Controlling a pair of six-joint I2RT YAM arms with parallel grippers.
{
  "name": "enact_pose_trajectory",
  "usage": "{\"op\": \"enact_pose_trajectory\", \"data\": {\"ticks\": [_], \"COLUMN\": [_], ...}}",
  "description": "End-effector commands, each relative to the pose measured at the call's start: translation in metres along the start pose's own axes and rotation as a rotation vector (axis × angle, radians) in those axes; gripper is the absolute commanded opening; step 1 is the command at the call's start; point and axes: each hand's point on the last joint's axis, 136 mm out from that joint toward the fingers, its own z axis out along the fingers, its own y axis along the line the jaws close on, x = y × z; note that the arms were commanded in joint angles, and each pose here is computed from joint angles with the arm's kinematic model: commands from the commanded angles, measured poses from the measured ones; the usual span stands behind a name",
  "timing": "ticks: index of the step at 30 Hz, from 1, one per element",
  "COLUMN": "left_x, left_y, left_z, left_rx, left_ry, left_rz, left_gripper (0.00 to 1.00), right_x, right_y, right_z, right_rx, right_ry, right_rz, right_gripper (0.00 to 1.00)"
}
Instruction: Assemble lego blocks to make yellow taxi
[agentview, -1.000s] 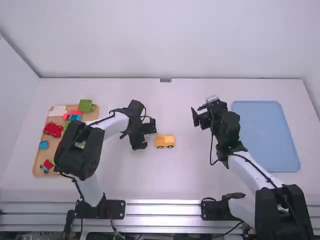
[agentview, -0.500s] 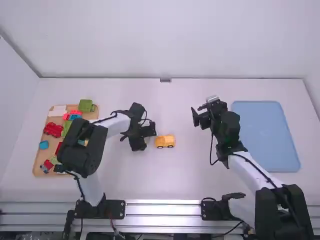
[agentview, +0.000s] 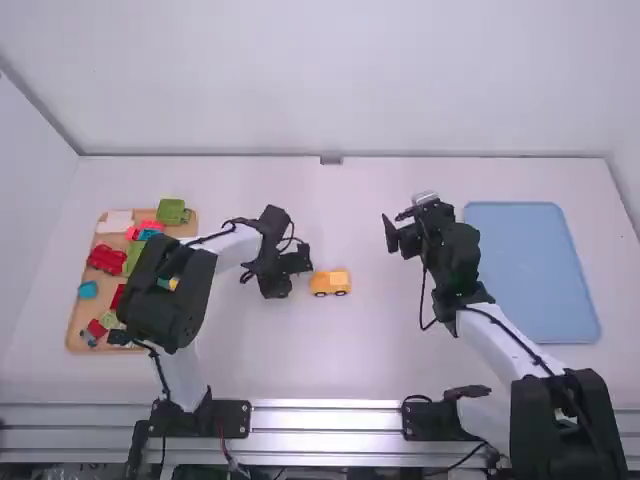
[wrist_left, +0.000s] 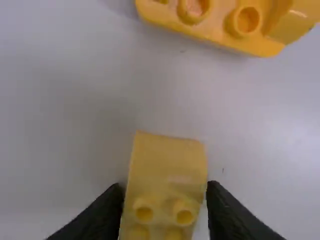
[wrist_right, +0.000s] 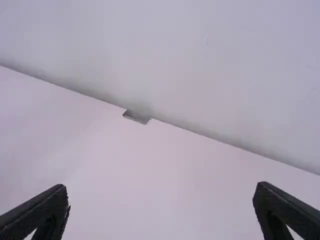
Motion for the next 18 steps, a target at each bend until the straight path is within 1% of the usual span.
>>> {"op": "enact_pose_trajectory", "data": {"ticks": [1,5,7,8,9,11,13,14,16,18], "left_x": [-0.0051,-0.0044,-0.0043,-0.0041,-0.0041,-0.0048,-0.0059,-0.0066,-0.0068,-0.0069], "left_y": [-0.0034,-0.0013,-0.0016,-0.0017,-0.0017,-0.0010,0.0003,0.0013,0.0018,0.0013], "left_z": [0.0030,0.0030,0.0029,0.0029,0.0029,0.0029,0.0029,0.0029,0.0029,0.0030], "left_rx": [0.026,0.016,0.017,0.017,0.017,0.015,0.011,0.008,0.008,0.010], "left_ry": [-0.010,-0.004,-0.003,-0.002,-0.002,-0.004,-0.009,-0.012,-0.014,-0.013], "left_rz": [-0.013,-0.087,-0.142,-0.180,-0.191,-0.301,-0.391,-0.436,-0.556,-0.641], "left_gripper": [0.38,0.37,0.39,0.41,0.40,0.37,0.29,0.28,0.18,0.12], "right_x": [-0.0035,-0.0036,-0.0039,-0.0043,-0.0043,-0.0054,-0.0063,-0.0077,-0.0099,-0.0116], "right_y": [0.0007,0.0006,0.0006,0.0006,0.0005,0.0002,0.0001,-0.0002,-0.0005,-0.0008], "right_z": [-0.0032,-0.0032,-0.0032,-0.0032,-0.0032,-0.0032,-0.0032,-0.0033,-0.0034,-0.0034], "right_rx": [-0.001,0.000,0.000,0.000,0.000,0.001,0.002,0.003,0.004,0.006], "right_ry": [-0.014,-0.014,-0.015,-0.017,-0.017,-0.021,-0.025,-0.031,-0.040,-0.047], "right_rz": [0.001,-0.002,-0.002,-0.003,-0.003,-0.004,-0.004,-0.005,-0.007,-0.008], "right_gripper": [0.98,0.98,0.98,0.98,0.98,0.98,0.98,0.98,0.98,0.98]}}
